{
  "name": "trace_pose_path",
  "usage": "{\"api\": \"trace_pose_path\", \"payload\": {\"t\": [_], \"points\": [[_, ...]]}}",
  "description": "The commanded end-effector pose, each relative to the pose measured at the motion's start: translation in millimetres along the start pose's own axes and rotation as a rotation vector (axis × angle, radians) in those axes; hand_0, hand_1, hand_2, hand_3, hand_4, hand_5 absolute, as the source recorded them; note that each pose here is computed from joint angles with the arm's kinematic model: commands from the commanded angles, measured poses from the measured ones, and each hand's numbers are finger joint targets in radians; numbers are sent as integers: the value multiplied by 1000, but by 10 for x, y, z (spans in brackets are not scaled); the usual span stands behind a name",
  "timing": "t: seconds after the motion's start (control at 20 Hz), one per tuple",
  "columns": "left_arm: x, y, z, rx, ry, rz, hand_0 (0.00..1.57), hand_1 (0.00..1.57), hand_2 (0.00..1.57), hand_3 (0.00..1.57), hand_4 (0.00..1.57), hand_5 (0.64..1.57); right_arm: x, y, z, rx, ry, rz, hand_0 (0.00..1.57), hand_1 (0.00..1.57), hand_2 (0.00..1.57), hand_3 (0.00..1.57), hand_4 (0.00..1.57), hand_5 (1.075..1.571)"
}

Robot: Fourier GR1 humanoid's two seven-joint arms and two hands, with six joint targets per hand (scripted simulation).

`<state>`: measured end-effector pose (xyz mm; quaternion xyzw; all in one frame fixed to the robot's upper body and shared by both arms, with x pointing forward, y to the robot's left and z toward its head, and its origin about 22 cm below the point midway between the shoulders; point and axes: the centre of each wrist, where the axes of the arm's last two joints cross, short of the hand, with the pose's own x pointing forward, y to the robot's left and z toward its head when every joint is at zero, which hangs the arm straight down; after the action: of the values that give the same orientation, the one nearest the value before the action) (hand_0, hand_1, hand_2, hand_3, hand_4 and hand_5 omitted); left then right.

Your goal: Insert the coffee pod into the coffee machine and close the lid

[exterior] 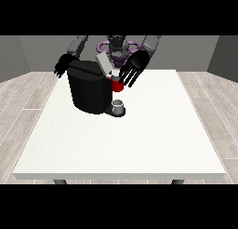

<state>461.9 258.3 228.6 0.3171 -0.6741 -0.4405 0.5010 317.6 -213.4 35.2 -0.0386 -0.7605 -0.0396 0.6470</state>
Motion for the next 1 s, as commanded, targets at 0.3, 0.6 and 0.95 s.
{"api": "trace_pose_path", "payload": {"t": [0.3, 0.6, 0.95], "points": [[96, -150, -42, -44, 22, -5, 0, 0, 0, 0, 0, 1571, -111, -93, 9, -24, 51, 2, 0, 0, 0, 0, 344, 1571], [34, -77, 11, -59, 3, 14, 0, 0, 0, 0, 0, 1571, -347, -167, 142, -67, 81, 12, 0, 0, 0, 0, 411, 1571], [-79, -735, 101, -61, 10, 394, 0, 0, 0, 0, 0, 1571, -609, -373, 370, -156, 181, -1, 0, 0, 0, 0, 387, 1571]]}}
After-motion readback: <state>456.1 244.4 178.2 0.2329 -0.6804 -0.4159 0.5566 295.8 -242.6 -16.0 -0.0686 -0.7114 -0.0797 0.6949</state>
